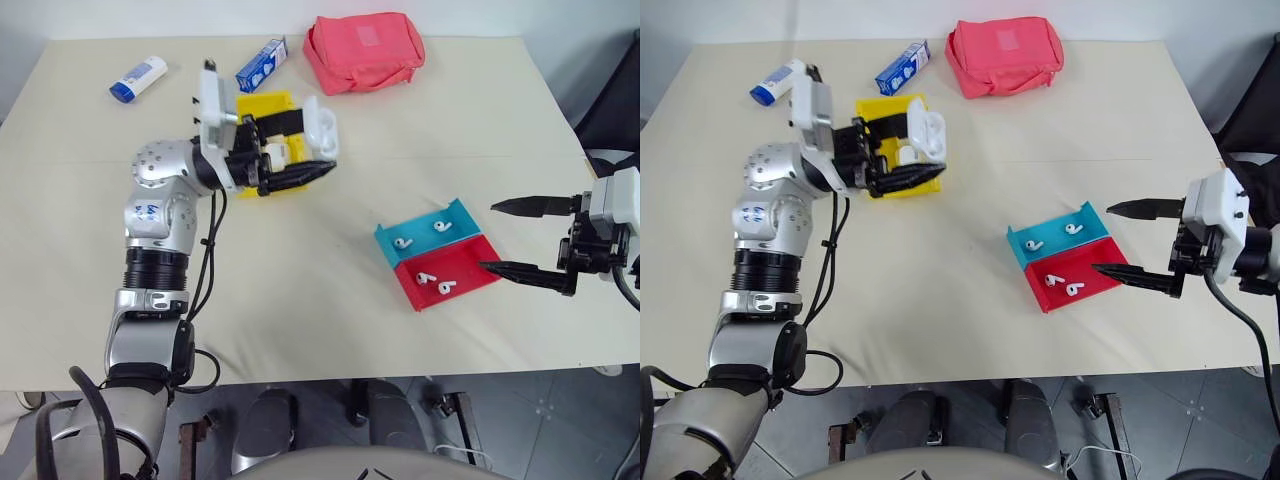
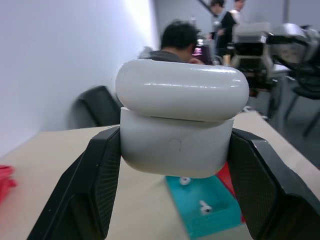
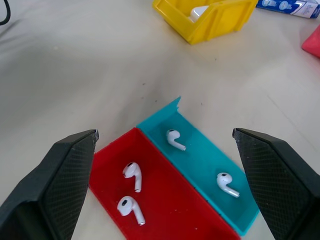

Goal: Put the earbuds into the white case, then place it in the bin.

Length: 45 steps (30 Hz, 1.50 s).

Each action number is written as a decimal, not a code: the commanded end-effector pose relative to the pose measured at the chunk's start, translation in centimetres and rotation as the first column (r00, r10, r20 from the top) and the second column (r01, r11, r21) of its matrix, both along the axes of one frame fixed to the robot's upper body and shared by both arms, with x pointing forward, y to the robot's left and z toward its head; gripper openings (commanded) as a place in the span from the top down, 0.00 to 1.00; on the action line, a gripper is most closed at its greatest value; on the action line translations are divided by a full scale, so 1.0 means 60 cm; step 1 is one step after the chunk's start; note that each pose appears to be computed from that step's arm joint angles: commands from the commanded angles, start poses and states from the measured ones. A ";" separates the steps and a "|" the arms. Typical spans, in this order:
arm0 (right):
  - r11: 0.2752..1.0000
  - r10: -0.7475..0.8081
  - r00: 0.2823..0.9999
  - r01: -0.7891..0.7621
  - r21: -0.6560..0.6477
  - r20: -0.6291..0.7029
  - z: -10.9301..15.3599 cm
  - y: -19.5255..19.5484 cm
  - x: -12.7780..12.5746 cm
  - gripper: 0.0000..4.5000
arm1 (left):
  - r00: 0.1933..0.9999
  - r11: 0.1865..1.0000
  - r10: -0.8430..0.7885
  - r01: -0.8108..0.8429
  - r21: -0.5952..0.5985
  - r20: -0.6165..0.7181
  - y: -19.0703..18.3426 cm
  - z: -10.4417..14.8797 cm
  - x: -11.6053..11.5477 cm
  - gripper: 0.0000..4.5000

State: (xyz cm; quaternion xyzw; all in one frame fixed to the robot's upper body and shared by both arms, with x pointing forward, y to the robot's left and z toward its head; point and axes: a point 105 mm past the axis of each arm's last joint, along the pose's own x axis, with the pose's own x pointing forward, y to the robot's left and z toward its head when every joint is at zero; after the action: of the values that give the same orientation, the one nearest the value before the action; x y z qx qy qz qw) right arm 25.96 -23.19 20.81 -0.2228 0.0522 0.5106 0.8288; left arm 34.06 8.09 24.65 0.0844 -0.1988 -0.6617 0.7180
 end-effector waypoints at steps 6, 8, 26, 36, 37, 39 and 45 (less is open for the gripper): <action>0.977 -0.185 0.981 0.177 -0.121 -0.057 -0.038 -0.020 -0.035 0.00 | 0.984 0.985 -0.169 0.170 0.022 -0.053 -0.039 -0.046 -0.044 0.38; 0.971 -0.196 0.977 0.181 -0.158 -0.084 -0.051 -0.014 -0.045 0.00 | 0.980 0.982 -0.181 0.184 0.037 -0.082 -0.041 -0.059 -0.053 0.38; 0.904 -0.240 0.951 0.146 -0.401 -0.195 -0.079 0.045 -0.039 0.20 | 0.972 0.983 -0.173 0.181 0.037 -0.157 -0.049 -0.097 -0.093 0.38; 0.843 -0.159 0.970 0.038 -0.537 -0.182 -0.095 0.055 -0.027 0.40 | 0.969 0.981 -0.173 0.185 0.055 -0.176 -0.052 -0.109 -0.113 0.38; 0.825 -0.154 0.970 0.022 -0.565 -0.188 -0.100 0.050 -0.026 0.40 | 0.969 0.981 -0.172 0.185 0.055 -0.178 -0.052 -0.110 -0.115 0.38; 0.794 -0.147 0.971 0.002 -0.608 -0.189 -0.108 0.042 -0.020 0.40 | 0.969 0.982 -0.170 0.182 0.055 -0.180 -0.053 -0.111 -0.117 0.38; 0.757 -0.127 0.972 -0.034 -0.653 -0.198 -0.121 0.033 -0.007 0.40 | 0.972 0.984 -0.156 0.168 0.056 -0.173 -0.052 -0.111 -0.118 0.38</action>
State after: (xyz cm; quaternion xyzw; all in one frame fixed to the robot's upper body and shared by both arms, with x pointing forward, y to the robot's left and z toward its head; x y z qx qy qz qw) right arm 25.20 -21.18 12.92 -0.4171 0.3382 0.4633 0.7050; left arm 27.64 5.18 17.09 0.0281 -0.0990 -0.7247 0.6813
